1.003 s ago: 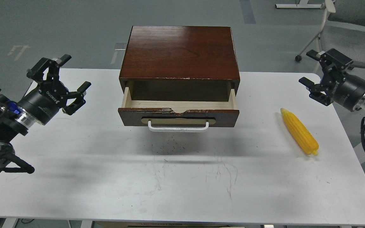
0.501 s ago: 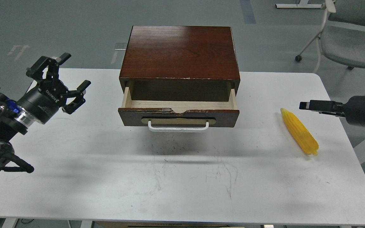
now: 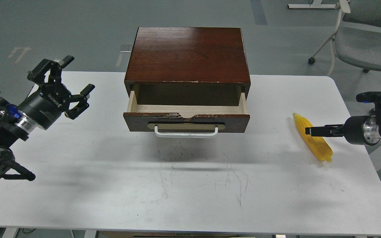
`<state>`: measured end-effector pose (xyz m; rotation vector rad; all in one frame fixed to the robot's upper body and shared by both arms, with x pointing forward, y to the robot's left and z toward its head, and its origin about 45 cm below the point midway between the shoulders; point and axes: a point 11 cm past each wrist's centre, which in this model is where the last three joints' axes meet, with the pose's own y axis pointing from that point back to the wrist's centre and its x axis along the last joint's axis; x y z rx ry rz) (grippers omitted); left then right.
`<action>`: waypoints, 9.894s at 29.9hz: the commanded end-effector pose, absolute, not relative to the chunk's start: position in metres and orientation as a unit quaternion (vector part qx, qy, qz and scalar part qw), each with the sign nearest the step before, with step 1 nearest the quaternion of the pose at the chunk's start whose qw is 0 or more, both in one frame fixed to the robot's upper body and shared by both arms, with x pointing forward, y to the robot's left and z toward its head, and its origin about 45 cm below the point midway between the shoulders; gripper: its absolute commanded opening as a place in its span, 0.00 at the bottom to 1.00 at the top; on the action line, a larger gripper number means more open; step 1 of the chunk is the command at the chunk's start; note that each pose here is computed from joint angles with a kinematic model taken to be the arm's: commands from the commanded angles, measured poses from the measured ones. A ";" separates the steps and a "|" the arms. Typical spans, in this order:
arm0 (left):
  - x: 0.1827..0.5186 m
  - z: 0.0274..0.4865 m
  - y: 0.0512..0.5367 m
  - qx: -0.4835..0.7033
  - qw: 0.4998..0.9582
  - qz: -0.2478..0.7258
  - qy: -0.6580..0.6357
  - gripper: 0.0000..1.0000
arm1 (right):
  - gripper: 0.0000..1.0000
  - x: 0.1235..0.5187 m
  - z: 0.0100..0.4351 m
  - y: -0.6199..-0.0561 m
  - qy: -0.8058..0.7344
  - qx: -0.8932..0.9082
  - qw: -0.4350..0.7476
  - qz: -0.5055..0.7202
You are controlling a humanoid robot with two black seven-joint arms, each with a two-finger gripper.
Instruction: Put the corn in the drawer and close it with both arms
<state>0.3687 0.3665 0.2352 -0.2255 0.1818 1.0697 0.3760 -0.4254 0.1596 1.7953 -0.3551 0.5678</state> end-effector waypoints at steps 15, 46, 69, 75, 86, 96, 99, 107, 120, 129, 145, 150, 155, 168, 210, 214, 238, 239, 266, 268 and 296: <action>0.369 0.235 0.366 -0.107 0.851 0.508 0.086 0.99 | 0.05 0.376 0.158 -0.423 -0.131 0.760 0.584 0.251; 0.369 0.244 0.379 -0.102 0.847 0.516 0.073 0.99 | 0.06 0.426 0.388 -0.105 0.103 0.662 0.410 0.619; 0.368 0.247 0.384 -0.100 0.846 0.520 0.069 0.99 | 0.21 0.428 0.312 -0.081 0.197 0.583 0.414 0.670; 0.368 0.247 0.385 -0.099 0.846 0.520 0.069 0.99 | 0.48 0.426 0.306 -0.080 0.198 0.587 0.410 0.669; 0.368 0.247 0.384 -0.100 0.846 0.520 0.069 0.99 | 0.70 0.425 0.311 -0.076 0.189 0.590 0.396 0.678; 0.368 0.247 0.384 -0.100 0.846 0.520 0.069 0.99 | 0.94 0.434 0.376 -0.085 0.058 0.662 0.351 0.660; 0.368 0.247 0.384 -0.100 0.846 0.520 0.069 0.99 | 0.95 0.442 0.406 -0.105 -0.035 0.712 0.324 0.623; 0.368 0.245 0.381 -0.103 0.846 0.518 0.071 0.99 | 0.95 0.465 0.391 -0.211 -0.308 0.830 0.225 0.407; 0.369 0.241 0.374 -0.111 0.847 0.513 0.077 0.99 | 0.96 0.437 0.261 -0.325 -0.576 0.817 0.015 0.030; 0.368 0.253 0.381 -0.078 0.859 0.505 0.032 0.99 | 0.96 0.423 0.222 -0.346 -0.576 0.816 0.007 -0.043; 0.339 0.369 0.190 0.097 0.885 0.130 -0.437 0.85 | 0.96 0.420 0.217 -0.347 -0.576 0.816 0.012 -0.047; 0.321 0.349 0.143 0.108 0.858 0.061 -0.498 0.40 | 0.96 0.419 0.214 -0.348 -0.577 0.815 0.014 -0.049; 0.306 0.320 0.118 0.111 0.864 0.017 -0.490 0.00 | 0.96 0.417 0.211 -0.348 -0.576 0.815 0.019 -0.051; 0.266 0.231 0.131 0.144 0.918 0.002 -0.369 0.00 | 0.96 0.415 0.207 -0.348 -0.576 0.816 0.023 -0.055; 0.317 0.193 0.184 0.214 0.936 0.146 -0.239 0.00 | 0.96 0.411 0.202 -0.349 -0.576 0.815 0.026 -0.059; 0.322 0.191 0.187 0.218 0.934 0.152 -0.237 0.00 | 0.96 0.411 0.202 -0.350 -0.577 0.814 0.027 -0.058; 0.337 0.190 0.197 0.224 0.927 0.187 -0.236 0.00 | 0.96 0.409 0.198 -0.352 -0.579 0.812 0.029 -0.062; 0.338 0.190 0.196 0.223 0.927 0.188 -0.236 0.00 | 0.96 0.409 0.198 -0.352 -0.579 0.812 0.030 -0.062; 0.363 0.185 0.205 0.238 0.917 0.221 -0.231 0.00 | 0.96 0.404 0.194 -0.356 -0.582 0.810 0.035 -0.066; 0.366 0.183 0.203 0.237 0.918 0.223 -0.228 0.00 | 0.96 0.404 0.194 -0.357 -0.582 0.810 0.035 -0.065; 0.379 0.185 0.205 0.240 0.916 0.233 -0.222 0.00 | 0.96 0.402 0.191 -0.358 -0.584 0.808 0.037 -0.067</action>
